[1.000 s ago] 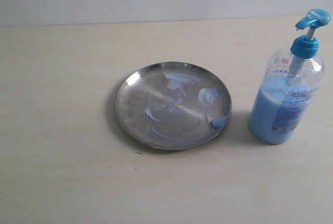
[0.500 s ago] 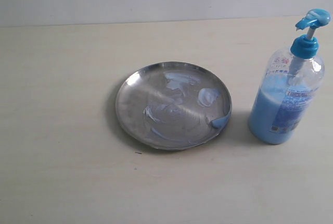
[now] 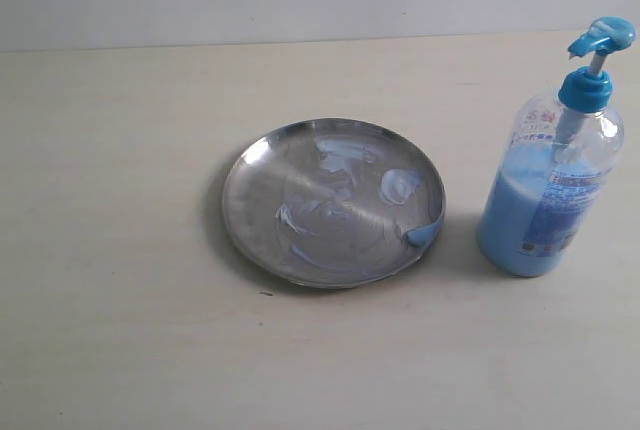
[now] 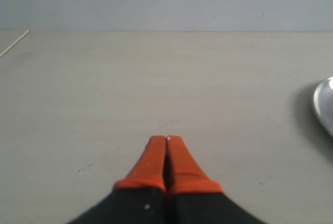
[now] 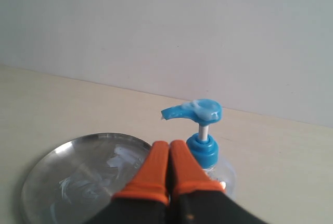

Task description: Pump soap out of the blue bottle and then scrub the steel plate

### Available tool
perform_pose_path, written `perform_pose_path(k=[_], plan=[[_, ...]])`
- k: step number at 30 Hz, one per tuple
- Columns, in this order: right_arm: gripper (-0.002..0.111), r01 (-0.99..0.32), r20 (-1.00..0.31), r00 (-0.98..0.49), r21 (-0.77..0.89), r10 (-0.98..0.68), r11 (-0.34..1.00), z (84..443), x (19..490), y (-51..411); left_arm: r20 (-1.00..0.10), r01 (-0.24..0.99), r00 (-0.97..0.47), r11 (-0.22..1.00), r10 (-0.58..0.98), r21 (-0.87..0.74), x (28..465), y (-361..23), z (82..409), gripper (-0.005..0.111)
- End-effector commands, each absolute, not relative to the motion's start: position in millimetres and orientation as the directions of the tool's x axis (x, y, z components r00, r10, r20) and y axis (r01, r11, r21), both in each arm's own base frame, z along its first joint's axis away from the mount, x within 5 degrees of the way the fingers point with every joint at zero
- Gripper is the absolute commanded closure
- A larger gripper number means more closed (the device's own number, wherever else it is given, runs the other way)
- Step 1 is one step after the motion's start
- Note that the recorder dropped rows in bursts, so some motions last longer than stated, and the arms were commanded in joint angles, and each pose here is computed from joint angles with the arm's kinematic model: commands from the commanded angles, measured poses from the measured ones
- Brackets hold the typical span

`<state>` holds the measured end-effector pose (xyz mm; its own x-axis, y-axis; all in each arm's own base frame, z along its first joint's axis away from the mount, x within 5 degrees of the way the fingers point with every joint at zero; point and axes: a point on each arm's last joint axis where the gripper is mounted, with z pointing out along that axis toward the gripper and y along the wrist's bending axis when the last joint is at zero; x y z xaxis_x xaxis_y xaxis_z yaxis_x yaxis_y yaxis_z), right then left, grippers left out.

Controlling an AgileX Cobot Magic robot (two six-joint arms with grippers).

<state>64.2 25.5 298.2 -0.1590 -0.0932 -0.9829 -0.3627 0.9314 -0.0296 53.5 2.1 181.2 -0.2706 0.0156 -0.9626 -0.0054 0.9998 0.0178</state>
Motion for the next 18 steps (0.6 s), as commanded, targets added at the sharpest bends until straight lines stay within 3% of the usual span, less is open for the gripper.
perform_pose_path(k=[1, 18], plan=[[0.108, -0.363, -0.983, -0.16, -0.025, -0.089, 0.931, 297.0, 64.0, 25.5, -0.965, -0.006, -0.264, 1.0, 0.01, 0.012, 53.3, 2.0, 181.3, 0.107], [0.108, -0.364, -0.984, -0.157, -0.017, -0.08, 0.931, 295.9, 64.5, 25.9, -0.965, -0.006, -0.264, 1.0, 0.01, 0.012, 53.3, 2.0, 181.3, 0.107]])
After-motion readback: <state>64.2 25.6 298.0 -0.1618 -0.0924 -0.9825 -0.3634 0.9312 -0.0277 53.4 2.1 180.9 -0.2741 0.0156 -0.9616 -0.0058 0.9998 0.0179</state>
